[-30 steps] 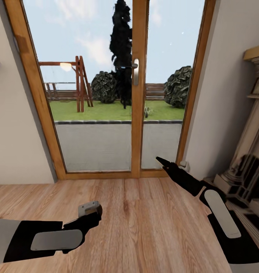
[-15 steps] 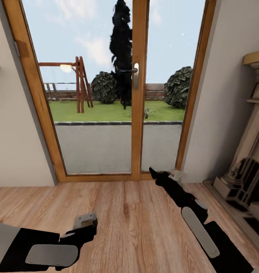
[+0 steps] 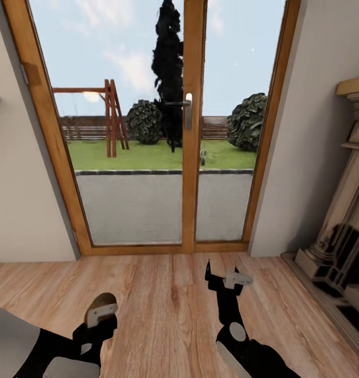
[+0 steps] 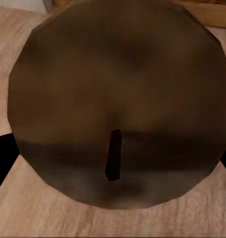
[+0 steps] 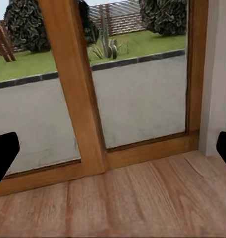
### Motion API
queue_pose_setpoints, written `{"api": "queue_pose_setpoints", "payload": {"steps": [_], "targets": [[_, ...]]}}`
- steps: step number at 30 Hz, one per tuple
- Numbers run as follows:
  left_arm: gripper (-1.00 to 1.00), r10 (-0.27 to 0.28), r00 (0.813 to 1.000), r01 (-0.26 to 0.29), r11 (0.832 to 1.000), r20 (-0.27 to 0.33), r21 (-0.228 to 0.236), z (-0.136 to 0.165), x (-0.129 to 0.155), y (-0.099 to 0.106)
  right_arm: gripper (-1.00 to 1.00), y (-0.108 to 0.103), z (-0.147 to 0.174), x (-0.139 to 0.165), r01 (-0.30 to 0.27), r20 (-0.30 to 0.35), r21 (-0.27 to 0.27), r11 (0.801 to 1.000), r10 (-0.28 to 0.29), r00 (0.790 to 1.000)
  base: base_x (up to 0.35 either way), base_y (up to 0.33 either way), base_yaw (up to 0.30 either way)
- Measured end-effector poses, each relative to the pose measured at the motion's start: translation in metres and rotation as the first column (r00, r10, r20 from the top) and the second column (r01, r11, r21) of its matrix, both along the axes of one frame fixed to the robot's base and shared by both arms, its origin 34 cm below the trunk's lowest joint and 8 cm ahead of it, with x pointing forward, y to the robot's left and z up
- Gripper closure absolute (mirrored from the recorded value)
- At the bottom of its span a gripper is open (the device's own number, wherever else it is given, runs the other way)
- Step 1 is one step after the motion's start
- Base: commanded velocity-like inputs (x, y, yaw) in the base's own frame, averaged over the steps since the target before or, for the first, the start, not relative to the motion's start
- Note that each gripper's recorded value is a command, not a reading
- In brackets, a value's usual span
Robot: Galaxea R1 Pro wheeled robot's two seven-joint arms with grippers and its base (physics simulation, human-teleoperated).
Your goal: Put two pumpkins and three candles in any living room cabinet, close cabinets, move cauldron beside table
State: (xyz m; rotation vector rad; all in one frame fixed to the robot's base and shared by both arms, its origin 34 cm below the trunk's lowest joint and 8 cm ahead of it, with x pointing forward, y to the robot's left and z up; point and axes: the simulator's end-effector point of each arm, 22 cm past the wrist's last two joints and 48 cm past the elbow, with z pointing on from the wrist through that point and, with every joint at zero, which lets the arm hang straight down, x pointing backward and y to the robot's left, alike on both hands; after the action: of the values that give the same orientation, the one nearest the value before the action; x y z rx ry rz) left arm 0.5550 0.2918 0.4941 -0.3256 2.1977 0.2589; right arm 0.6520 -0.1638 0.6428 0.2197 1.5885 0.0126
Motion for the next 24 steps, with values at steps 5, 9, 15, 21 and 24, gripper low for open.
{"api": "queue_pose_setpoints", "payload": {"steps": [5, 9, 15, 21, 24], "targets": [[1.0, 0.038, 0.999, -0.043, 0.992, -0.037, -0.117, -0.058, 0.017, 0.011, -1.0, -0.003, -0.015, 0.001, 0.026, -0.03, -0.006, 1.0, -0.026, 0.999, 0.0, 0.0, 0.0], [1.0, 0.018, 0.993, -0.03, 0.995, -0.118, -0.097, -0.08, 0.015, 0.032, -1.0, -0.002, -0.029, -0.001, 0.049, -0.049, 0.001, 0.999, -0.049, 0.998, 0.0, 0.0, 0.0], [1.0, 0.007, 0.99, -0.016, 0.998, -0.144, -0.061, -0.079, 0.015, 0.04, -1.0, -0.035, -0.066, 0.007, 0.084, -0.102, -0.095, 0.992, -0.094, 0.99, 0.0, 0.0, 0.0], [1.0, -0.003, 0.988, -0.008, 0.997, -0.154, -0.074, -0.072, 0.014, 0.026, -1.0, -0.047, -0.121, -0.009, 0.01, -0.226, -0.192, 0.981, -0.054, 0.973, 0.0, 0.0, 0.0], [1.0, 0.012, 0.983, -0.023, 0.998, -0.183, -0.058, -0.084, -0.01, 0.03, -1.0, -0.065, -0.132, -0.024, 0.022, -0.227, -0.22, 0.975, -0.073, 0.971, 0.0, 0.0, 0.0]]}}
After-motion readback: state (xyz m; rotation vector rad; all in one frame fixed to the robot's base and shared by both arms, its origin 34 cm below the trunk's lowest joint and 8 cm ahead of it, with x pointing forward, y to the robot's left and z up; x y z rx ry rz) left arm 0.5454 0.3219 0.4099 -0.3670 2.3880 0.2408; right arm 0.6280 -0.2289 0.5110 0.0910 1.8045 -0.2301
